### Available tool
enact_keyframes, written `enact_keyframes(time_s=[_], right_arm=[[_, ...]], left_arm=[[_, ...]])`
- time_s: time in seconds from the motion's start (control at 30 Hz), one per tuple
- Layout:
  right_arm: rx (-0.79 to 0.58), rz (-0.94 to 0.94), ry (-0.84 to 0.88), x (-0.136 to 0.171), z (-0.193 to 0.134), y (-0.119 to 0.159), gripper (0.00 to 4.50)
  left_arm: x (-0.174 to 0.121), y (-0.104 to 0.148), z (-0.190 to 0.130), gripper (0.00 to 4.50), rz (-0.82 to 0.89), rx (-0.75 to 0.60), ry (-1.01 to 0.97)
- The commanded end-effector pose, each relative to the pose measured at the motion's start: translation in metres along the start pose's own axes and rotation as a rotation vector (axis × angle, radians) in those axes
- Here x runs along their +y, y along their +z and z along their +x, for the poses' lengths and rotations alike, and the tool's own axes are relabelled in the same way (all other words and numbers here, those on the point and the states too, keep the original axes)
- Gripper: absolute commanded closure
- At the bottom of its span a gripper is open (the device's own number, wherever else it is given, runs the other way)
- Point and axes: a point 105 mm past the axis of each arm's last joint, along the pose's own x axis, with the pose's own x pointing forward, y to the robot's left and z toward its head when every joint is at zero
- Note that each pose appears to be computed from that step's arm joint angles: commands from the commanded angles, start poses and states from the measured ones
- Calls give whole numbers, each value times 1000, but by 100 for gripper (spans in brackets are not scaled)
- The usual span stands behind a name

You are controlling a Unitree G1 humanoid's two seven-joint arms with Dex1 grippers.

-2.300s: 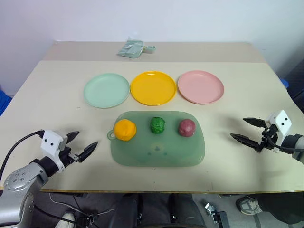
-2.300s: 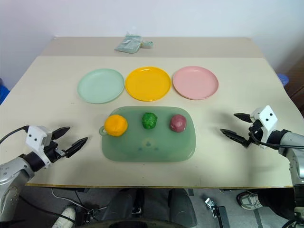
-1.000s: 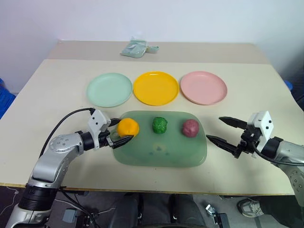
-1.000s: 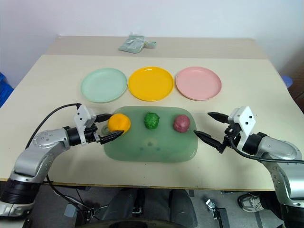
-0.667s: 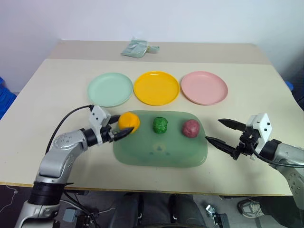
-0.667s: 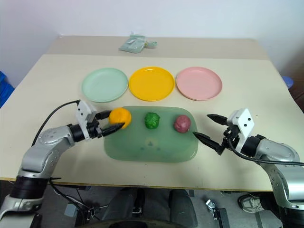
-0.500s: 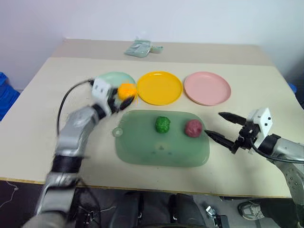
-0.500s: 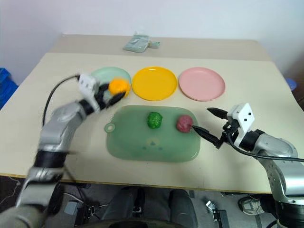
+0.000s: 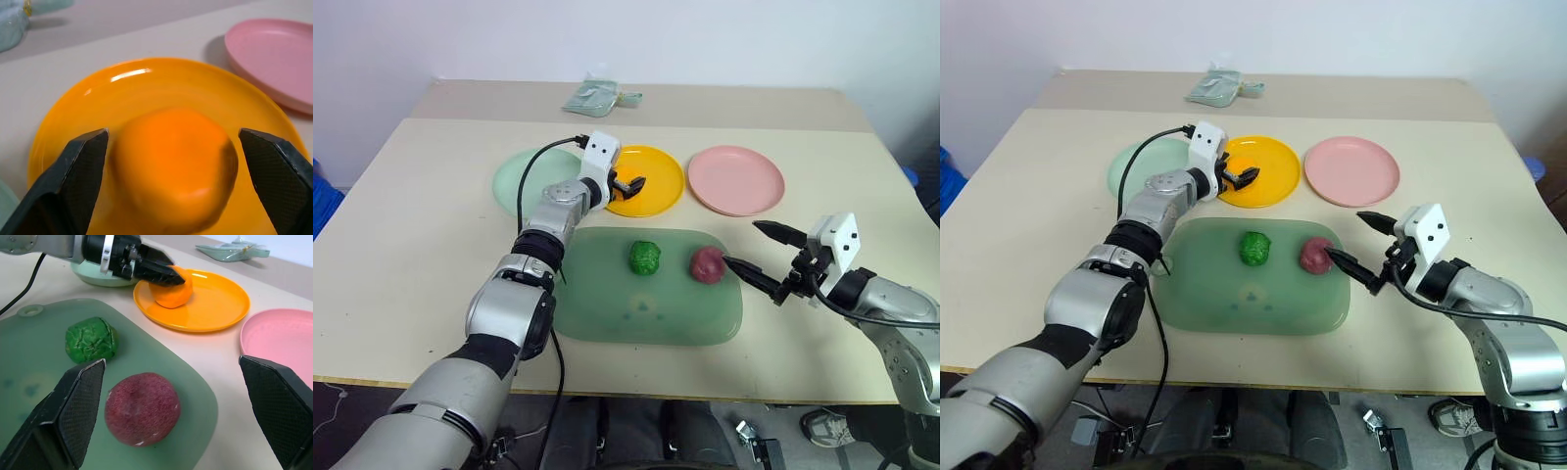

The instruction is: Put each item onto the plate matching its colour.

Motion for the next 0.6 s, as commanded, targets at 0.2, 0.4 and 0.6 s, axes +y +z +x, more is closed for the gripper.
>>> enact_keyframes(time_s=[0.2,0.4,0.6], right_arm=[[-34,-32,-22,1,-7,14,0],[22,-16,38,5,-14,9,0],[45,-31,53,6,-15,7,0]], left_arm=[[-39,21,-75,3,78,-180,-428],[-76,-24,-116,3,200,25,-674],[-90,-42,-100,3,263,95,-687]])
